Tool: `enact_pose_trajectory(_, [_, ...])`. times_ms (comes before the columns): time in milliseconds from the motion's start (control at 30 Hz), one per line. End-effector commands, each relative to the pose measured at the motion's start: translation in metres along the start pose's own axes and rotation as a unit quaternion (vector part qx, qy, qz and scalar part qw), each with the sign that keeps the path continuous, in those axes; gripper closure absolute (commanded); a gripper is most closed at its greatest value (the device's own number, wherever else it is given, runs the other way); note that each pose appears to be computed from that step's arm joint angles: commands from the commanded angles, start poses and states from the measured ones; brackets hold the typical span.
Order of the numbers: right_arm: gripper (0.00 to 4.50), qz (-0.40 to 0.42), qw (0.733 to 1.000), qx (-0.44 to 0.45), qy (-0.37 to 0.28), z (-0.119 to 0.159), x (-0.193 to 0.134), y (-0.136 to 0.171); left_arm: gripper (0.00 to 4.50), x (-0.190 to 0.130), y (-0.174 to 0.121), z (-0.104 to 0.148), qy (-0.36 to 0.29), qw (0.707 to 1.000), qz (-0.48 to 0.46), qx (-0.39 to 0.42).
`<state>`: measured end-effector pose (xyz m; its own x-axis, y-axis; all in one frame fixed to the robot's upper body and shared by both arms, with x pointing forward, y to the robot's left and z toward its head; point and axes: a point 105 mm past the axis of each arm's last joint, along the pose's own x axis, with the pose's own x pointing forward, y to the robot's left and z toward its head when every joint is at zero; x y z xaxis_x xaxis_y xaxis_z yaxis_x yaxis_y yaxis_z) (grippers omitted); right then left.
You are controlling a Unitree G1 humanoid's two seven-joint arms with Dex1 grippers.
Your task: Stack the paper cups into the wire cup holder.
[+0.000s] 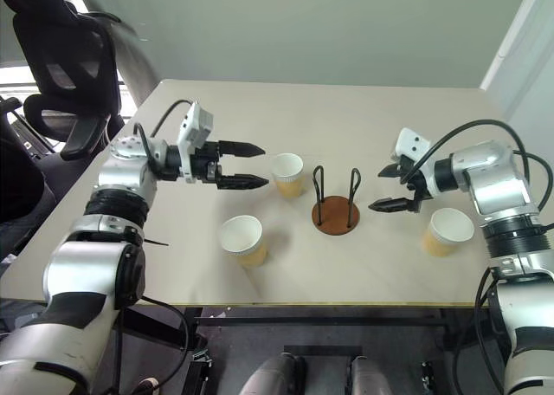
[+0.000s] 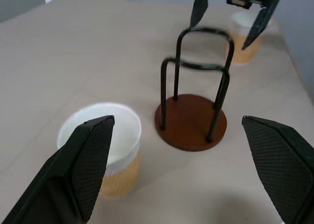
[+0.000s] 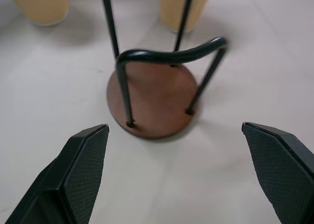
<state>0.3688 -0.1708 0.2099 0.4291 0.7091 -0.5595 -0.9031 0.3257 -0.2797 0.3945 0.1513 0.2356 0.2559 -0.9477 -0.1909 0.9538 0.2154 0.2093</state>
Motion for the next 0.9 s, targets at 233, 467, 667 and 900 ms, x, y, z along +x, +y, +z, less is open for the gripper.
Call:
enact_pose_trajectory(233, [0.02, 0.006, 1.0, -0.012, 0.009, 0.019, -0.044, 0.022, 0.0, 0.006, -0.007, 0.025, -0.005, 0.998, -0.048, 0.035])
enact_pose_trajectory(467, [0.02, 0.027, 0.997, -0.017, 0.066, 0.003, -0.068, 0.04, 0.0, 0.007, -0.009, 0.024, 0.008, 0.998, -0.059, 0.029])
enact_pose_trajectory(667, [0.02, 0.032, 0.992, -0.026, 0.123, -0.017, -0.082, 0.048, 0.0, 0.01, -0.01, 0.027, -0.011, 0.997, -0.062, 0.04])
enact_pose_trajectory(900, [0.02, 0.032, 0.979, -0.039, 0.198, -0.048, -0.098, 0.051, 0.0, 0.011, -0.009, 0.025, -0.015, 0.998, -0.059, 0.03])
